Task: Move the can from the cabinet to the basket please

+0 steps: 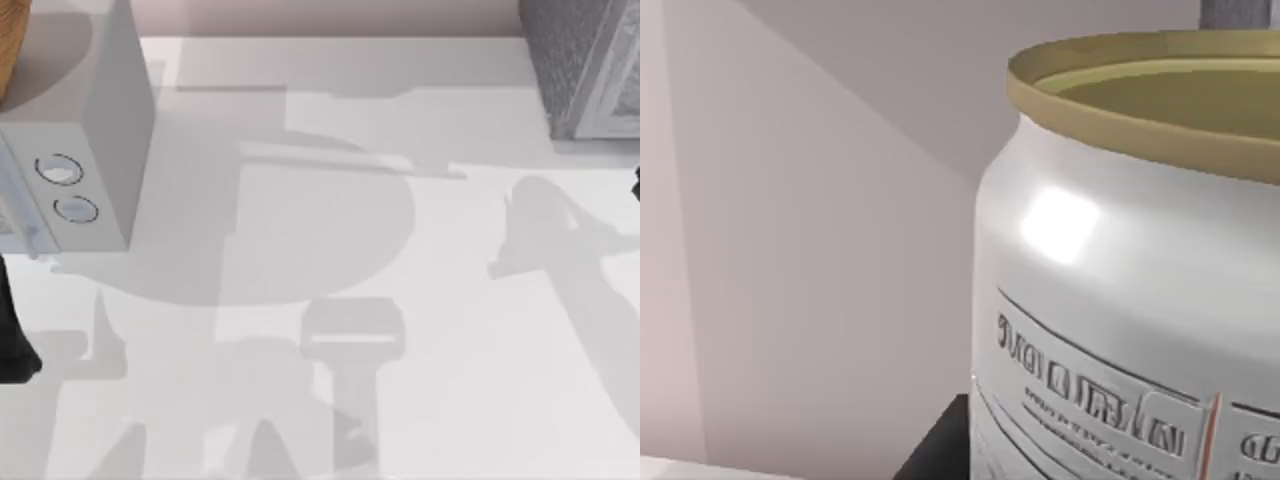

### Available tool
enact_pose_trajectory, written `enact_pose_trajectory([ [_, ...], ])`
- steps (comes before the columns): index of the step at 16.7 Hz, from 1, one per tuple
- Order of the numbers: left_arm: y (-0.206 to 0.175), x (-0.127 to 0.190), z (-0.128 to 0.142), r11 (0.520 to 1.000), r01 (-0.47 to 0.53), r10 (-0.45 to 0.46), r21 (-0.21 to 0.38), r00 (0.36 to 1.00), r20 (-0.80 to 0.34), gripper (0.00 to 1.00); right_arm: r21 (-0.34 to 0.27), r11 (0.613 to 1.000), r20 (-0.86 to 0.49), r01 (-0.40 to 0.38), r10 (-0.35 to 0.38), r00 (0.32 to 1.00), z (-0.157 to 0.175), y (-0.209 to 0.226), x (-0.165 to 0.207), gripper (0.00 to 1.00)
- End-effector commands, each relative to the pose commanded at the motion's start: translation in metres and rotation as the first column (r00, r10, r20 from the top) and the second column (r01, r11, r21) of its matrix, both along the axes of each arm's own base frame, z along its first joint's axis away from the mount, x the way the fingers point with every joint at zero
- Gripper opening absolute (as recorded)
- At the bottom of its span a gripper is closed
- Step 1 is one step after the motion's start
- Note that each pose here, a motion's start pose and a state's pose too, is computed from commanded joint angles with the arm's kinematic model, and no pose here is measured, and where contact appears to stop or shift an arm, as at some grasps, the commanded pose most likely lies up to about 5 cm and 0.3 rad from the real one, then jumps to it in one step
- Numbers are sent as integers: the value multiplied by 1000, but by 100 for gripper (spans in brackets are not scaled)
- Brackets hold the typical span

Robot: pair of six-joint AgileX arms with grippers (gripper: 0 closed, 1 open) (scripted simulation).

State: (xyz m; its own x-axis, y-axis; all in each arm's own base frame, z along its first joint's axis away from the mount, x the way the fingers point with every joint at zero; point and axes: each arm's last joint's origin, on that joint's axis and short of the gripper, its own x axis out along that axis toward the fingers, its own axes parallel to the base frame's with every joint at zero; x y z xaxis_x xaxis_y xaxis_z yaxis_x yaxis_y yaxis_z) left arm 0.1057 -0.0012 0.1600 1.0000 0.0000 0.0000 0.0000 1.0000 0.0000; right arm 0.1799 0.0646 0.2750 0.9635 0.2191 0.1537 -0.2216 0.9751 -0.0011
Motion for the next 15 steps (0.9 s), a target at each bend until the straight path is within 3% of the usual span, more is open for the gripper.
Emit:
enact_pose_trajectory([
  [6,0,0,0,1000,0,0,0,1000,0,100,19,999,45,-46,45,998,17,51,47,0],
  [15,0,0,0,1000,0,0,0,1000,0,100,47,999,54,24,-27,998,-7,126,117,0],
])
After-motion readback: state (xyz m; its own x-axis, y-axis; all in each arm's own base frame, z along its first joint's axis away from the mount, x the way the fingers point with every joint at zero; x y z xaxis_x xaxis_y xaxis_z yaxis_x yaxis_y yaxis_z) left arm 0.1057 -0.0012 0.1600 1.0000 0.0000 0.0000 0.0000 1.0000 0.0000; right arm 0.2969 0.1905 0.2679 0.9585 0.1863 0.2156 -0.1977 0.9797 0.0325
